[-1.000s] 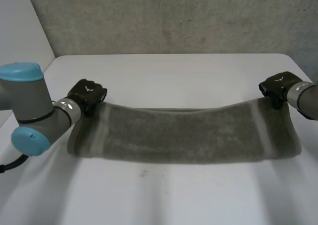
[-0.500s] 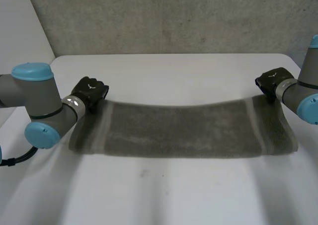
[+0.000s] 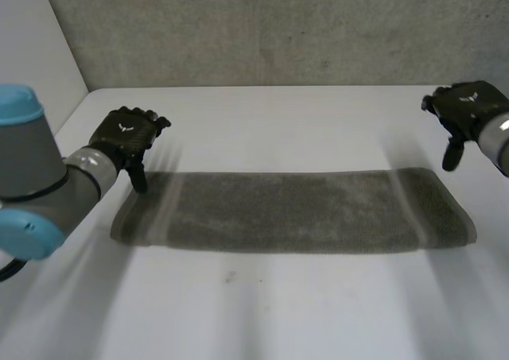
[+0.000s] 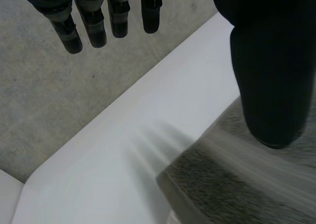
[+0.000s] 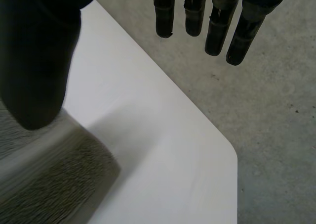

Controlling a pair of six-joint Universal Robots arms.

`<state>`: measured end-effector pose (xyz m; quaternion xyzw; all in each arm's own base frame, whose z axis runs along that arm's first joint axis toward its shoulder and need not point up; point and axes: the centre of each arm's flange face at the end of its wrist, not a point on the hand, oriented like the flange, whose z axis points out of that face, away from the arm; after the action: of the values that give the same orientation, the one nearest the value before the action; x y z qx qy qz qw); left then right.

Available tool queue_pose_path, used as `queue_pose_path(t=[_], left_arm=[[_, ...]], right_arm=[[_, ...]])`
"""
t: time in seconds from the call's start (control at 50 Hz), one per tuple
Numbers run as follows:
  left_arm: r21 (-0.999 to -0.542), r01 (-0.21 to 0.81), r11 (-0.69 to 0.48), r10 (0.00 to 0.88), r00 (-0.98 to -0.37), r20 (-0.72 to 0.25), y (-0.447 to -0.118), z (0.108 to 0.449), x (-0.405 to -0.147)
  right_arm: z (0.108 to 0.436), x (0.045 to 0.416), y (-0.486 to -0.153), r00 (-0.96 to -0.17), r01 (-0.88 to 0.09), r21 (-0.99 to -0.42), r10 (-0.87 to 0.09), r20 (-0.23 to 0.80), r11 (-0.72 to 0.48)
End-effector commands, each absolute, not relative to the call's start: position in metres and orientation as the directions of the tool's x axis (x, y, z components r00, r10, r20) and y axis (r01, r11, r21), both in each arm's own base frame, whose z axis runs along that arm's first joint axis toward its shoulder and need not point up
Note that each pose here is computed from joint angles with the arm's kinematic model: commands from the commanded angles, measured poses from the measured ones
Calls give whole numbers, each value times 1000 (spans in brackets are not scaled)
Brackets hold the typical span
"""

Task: Fold the towel.

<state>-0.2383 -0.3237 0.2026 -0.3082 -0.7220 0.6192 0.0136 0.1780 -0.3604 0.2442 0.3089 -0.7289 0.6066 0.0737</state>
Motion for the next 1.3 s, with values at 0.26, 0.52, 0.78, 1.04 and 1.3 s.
queue_pose_path(t=[0.26,0.52,0.78,1.04,1.3], left_arm=[[-921,388,-8,502,-795,-340,-268,202,-247],[-926,377,-8,516,-792,-327,-263,200,-251],[-928,371,-24,510,-794,-331,-263,204,-251],[-929,369,-27,507,-796,-330,-263,205,-251],[-933,357,-49,490,-805,-334,-264,215,-248]], right_arm=[[168,134,-284,-782,-524,-832,-491,384,183],[134,130,-298,-778,-528,-833,-487,397,167],[127,118,-312,-772,-557,-813,-466,432,170],[144,37,-352,-764,-643,-704,-186,618,302],[225,124,-355,-758,-633,-771,-262,598,74]])
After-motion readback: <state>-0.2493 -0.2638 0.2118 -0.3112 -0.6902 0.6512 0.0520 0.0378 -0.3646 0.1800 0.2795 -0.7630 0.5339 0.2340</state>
